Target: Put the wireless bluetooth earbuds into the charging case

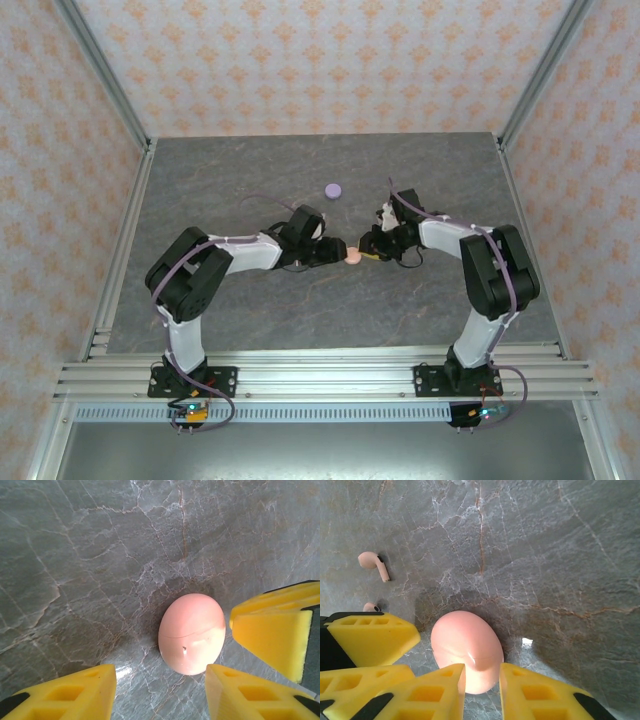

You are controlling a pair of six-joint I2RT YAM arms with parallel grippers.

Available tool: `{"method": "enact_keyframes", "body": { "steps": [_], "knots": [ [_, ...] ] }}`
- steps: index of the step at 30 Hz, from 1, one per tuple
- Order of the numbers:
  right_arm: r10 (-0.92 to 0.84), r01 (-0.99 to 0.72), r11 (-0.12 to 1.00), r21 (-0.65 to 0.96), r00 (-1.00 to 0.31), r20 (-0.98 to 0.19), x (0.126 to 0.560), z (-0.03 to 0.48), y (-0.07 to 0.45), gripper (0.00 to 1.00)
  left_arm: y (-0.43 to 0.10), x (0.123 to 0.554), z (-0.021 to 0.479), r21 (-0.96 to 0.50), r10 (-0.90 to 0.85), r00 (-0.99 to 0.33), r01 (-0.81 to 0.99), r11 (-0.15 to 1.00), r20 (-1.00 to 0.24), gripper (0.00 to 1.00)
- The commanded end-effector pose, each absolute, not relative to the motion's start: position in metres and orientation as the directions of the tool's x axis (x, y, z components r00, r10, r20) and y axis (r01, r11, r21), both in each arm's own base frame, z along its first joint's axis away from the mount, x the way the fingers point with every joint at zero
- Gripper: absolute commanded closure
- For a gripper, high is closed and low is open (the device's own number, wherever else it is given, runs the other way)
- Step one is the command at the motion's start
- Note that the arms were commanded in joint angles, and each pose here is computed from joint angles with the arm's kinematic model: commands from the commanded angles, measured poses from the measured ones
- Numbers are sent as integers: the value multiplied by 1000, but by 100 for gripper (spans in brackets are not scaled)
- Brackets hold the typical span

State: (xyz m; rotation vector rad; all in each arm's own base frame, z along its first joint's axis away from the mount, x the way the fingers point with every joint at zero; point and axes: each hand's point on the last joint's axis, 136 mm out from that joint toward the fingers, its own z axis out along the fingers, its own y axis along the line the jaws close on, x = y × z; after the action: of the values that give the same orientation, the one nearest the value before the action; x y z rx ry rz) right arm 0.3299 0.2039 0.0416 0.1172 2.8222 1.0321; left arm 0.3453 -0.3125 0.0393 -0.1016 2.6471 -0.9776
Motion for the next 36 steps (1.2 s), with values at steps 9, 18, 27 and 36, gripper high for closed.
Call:
{"method": "enact_keyframes", "body": {
  "steps": [9, 18, 27, 36],
  "knots": [
    [123, 49, 761, 646, -990, -70, 329, 26, 205, 78, -335, 352, 32, -688, -177, -954, 41, 725, -243, 52],
    [126, 58, 763, 644, -990, -60, 326, 22, 204, 80, -344, 352, 27, -698, -168, -959, 40, 715, -227, 57],
    [138, 70, 748, 660, -989, -52, 327, 23, 206, 80, -351, 354, 31, -730, -185, -959, 32, 683, -215, 60],
    [158, 85, 718, 690, -987, -42, 330, 27, 207, 78, -357, 356, 41, -771, -206, -955, 35, 636, -213, 60]
  ]
}}
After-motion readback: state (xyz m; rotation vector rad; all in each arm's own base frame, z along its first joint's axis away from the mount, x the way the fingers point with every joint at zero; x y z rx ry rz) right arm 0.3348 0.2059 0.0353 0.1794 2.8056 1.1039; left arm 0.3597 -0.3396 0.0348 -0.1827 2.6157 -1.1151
